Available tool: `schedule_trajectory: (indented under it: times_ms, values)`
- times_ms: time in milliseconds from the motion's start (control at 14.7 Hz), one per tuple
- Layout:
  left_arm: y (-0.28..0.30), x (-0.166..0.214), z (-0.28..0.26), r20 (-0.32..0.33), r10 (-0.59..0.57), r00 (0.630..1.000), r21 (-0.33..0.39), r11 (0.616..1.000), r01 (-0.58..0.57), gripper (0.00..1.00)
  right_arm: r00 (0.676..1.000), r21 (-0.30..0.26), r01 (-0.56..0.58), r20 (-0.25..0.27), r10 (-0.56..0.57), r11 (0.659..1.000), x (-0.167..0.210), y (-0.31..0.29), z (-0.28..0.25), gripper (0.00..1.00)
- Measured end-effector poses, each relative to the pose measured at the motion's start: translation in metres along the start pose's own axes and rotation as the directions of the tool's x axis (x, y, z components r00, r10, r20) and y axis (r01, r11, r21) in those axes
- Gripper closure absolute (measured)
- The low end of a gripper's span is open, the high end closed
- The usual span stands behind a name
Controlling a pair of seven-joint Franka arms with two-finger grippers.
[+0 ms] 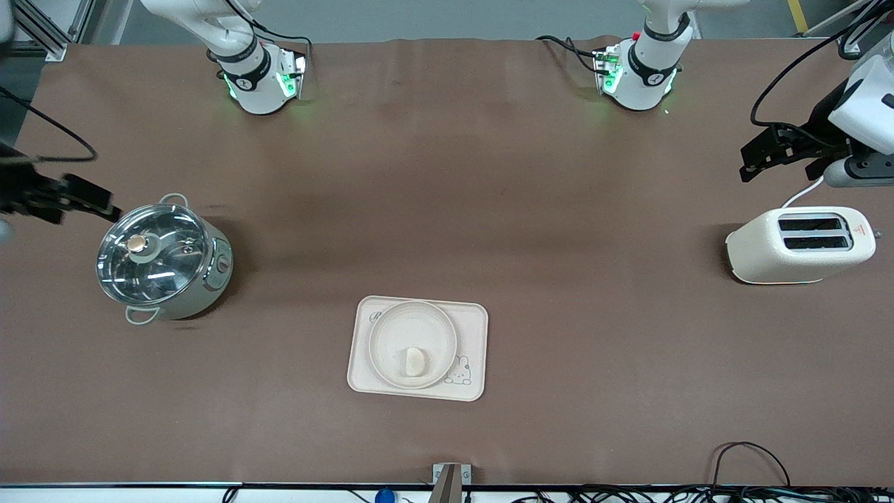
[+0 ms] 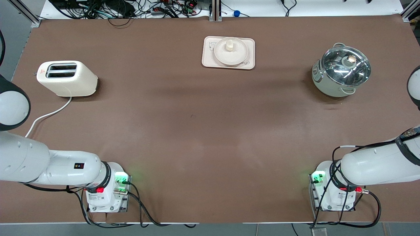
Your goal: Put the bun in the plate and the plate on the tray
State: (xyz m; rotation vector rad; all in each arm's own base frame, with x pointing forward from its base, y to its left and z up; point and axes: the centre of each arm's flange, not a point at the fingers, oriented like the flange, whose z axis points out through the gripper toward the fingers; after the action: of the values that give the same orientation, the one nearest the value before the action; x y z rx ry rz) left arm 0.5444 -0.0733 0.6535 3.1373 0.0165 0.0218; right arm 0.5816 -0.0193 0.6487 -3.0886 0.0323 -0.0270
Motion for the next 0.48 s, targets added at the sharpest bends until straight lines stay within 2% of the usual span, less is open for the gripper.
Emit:
schedule_trajectory:
  times_ms: [68,204,475]
  values:
    - [0.000,0.000,0.000,0.000,0.000,1.000,0.000,1.000,0.000,0.00,1.000,-0.033,0.006,-0.026,-0.007,0.999,-0.008,0.001,-0.018,0.00]
    - [-0.001,0.000,0.000,0.000,-0.002,1.000,0.000,1.000,0.002,0.00,0.998,-0.065,0.024,-0.063,-0.028,0.998,-0.021,-0.008,-0.041,0.00]
    - [-0.002,0.000,-0.004,-0.008,-0.004,1.000,-0.001,1.000,0.004,0.00,0.994,-0.113,0.045,-0.095,-0.056,0.993,-0.026,-0.018,-0.053,0.00]
